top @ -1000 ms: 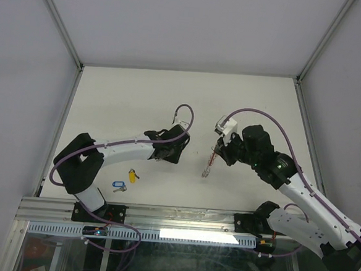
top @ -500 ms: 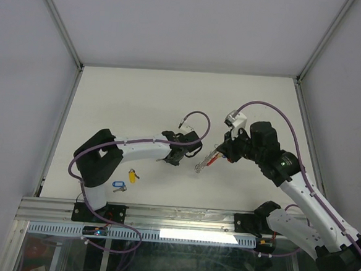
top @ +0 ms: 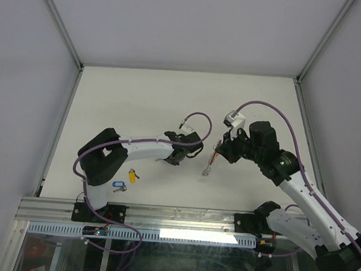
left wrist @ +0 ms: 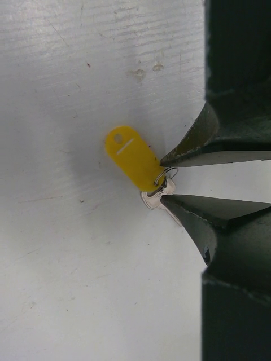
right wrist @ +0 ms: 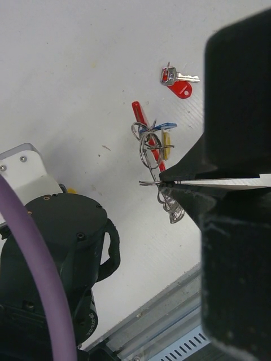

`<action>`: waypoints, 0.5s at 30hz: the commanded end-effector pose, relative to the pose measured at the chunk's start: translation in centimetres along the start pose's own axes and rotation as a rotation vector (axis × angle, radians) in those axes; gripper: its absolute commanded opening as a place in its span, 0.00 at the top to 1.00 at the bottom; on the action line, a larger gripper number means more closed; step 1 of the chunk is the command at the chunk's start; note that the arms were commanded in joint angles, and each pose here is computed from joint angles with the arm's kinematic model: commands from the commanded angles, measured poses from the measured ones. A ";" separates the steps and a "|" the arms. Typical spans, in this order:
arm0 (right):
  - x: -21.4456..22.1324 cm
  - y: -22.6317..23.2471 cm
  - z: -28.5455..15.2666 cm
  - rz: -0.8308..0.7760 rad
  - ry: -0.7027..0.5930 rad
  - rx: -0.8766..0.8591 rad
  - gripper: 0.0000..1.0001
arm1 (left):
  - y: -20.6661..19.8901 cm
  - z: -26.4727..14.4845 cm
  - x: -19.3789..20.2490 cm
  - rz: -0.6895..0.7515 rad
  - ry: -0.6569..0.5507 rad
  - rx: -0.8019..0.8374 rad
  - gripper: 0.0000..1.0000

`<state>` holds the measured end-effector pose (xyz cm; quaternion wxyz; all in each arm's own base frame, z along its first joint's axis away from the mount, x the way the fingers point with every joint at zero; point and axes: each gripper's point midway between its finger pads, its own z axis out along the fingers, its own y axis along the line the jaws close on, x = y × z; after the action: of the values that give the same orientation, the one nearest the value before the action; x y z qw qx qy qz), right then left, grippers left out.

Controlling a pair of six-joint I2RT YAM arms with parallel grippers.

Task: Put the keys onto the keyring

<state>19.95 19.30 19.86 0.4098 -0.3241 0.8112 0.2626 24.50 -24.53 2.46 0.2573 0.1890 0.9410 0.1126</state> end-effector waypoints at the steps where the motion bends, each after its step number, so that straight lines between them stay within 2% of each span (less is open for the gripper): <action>1: -4.1 0.6 -0.7 -0.025 -0.120 -0.022 1.00 | -0.5 0.0 -1.4 -0.015 -0.048 -0.006 0.76; 10: -4.0 0.7 -0.6 -0.026 -0.120 -0.030 1.00 | 0.1 0.5 -0.4 0.006 -0.039 -0.037 1.00; 15: -4.1 0.7 -0.5 -0.028 -0.123 -0.032 1.00 | 0.7 0.3 -0.3 0.008 -0.048 -0.052 1.00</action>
<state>19.98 19.54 19.72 0.4059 -0.3263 0.8109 0.2667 24.97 -24.06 2.13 0.2669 0.1900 0.9359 0.1295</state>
